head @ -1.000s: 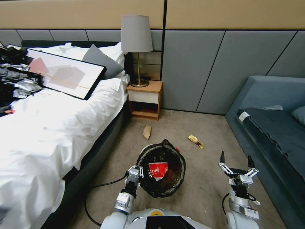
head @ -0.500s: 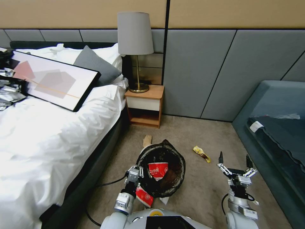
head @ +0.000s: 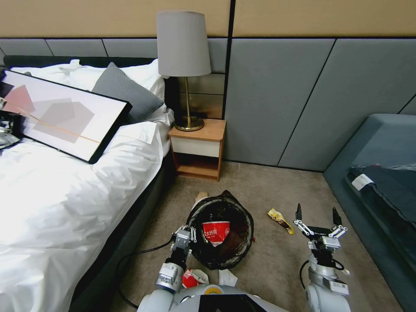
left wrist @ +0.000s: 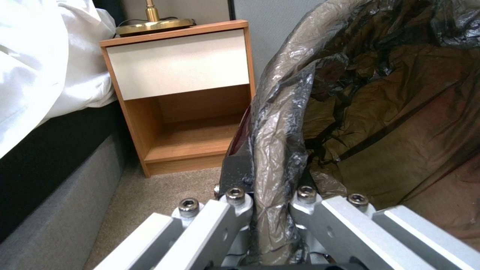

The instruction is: Pick up the trash bin, then pick up the garbage from the floor and place it into the trash bin.

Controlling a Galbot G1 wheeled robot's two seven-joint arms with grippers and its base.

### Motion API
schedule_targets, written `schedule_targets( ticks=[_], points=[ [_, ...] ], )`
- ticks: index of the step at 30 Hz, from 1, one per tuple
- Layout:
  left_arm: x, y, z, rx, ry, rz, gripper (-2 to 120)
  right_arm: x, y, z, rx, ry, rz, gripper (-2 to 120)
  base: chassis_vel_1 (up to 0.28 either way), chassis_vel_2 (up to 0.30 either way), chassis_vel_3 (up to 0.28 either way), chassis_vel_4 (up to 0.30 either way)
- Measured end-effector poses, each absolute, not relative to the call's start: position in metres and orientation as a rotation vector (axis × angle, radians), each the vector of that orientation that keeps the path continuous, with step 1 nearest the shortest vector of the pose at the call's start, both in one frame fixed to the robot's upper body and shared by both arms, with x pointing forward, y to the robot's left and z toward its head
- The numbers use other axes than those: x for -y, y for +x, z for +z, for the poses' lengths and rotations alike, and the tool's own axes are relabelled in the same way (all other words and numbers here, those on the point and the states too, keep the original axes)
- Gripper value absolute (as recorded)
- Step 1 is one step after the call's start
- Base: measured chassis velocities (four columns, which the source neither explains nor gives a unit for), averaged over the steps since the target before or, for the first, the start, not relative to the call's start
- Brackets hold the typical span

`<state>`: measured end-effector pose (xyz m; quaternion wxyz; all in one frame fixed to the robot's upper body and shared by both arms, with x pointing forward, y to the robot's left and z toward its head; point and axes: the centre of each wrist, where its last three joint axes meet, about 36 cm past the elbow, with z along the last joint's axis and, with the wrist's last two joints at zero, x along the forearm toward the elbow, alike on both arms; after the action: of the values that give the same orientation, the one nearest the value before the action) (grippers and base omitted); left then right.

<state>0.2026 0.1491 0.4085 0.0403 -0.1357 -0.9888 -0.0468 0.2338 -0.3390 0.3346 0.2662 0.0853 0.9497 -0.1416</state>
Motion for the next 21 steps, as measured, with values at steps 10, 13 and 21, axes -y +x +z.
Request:
schedule_targets(
  ticks=[10, 13, 21],
  points=[
    [-0.15, 0.203, 0.411, 3.036, -0.412, -0.152, 1, 0.351, 0.259, 0.335, -2.639, 0.13, -0.423, 100, 0.0, 0.0, 0.0, 0.0],
    [-0.151, 0.203, 0.412, 3.039, -0.41, -0.155, 1, 0.355, 0.267, 0.332, -2.669, 0.085, -0.432, 100, 0.0, 0.0, 0.0, 0.0],
    [-0.154, 0.203, 0.414, 3.043, -0.397, -0.163, 1, 0.367, 0.3, 0.314, -2.76, -0.114, -0.447, 100, 0.0, 0.0, 0.0, 0.0]
  ],
)
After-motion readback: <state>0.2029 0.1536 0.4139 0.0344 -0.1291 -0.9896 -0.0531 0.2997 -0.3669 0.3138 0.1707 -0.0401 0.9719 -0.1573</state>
